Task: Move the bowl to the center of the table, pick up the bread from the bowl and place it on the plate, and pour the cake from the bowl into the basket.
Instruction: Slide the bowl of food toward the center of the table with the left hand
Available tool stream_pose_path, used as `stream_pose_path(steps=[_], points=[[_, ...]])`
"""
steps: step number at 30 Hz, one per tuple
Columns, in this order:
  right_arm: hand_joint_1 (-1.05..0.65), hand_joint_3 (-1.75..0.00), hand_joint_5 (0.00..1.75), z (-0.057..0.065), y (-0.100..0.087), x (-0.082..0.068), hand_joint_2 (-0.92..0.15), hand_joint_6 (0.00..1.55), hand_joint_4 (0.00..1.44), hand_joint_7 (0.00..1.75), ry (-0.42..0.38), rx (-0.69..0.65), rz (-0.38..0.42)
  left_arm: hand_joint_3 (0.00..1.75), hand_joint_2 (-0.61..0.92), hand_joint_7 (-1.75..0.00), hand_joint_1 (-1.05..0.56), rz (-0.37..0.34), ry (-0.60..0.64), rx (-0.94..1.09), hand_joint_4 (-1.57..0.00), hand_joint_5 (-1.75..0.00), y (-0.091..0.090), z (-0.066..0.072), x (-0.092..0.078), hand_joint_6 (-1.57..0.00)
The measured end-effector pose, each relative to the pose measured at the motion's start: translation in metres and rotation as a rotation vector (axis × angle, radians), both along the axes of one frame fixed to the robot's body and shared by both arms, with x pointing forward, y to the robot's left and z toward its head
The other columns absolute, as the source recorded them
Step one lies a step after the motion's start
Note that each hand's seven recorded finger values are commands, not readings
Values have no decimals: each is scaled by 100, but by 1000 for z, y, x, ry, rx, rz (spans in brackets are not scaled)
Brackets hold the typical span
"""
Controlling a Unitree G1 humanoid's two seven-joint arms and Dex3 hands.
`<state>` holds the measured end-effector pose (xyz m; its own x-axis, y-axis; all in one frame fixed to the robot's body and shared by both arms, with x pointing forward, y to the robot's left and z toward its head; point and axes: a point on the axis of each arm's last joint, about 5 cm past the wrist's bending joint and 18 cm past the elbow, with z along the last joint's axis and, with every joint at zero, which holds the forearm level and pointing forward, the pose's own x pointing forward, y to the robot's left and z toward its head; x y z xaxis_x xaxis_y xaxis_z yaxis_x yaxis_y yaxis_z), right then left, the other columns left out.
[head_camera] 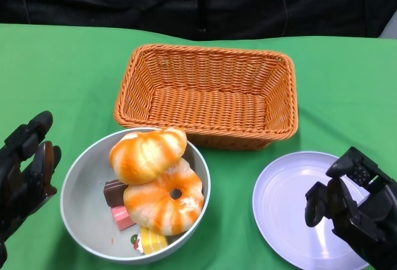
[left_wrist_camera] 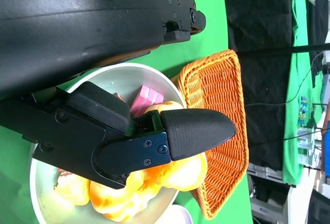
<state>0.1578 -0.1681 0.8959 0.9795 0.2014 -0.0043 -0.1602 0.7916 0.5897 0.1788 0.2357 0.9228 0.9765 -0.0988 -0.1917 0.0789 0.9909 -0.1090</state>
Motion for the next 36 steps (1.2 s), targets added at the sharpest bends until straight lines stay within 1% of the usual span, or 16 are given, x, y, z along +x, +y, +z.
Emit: stream_pose_path(steps=[4,7,17,22,29,31,36], points=[[-6,-123,175,-3,0,1,-53,82,92,156,10,3,1,82,92,0,-99,8,-4,2,0,0,1,-3,1,0],[-6,-123,175,-8,0,2,-53,84,93,156,27,5,2,81,92,0,-99,16,-6,-7,0,0,0,-7,3,0],[-6,-128,175,-19,0,8,-50,84,94,158,31,6,13,81,92,0,-98,32,-8,8,0,0,0,-23,8,0],[-6,-133,175,-23,0,10,-46,84,93,158,16,11,25,84,92,0,-96,6,-6,5,0,0,-2,-26,11,0],[-6,-132,175,-23,0,10,-47,84,93,157,11,10,23,84,92,0,-97,-31,-4,-10,0,0,-6,-27,14,0],[-6,-129,175,-23,0,10,-49,83,93,158,7,9,21,84,92,0,-97,-44,12,-16,0,0,-10,-29,15,0],[-8,-128,175,-23,-1,10,-50,82,92,158,0,9,21,84,92,0,-98,-53,63,-21,0,0,-16,-37,18,0]])
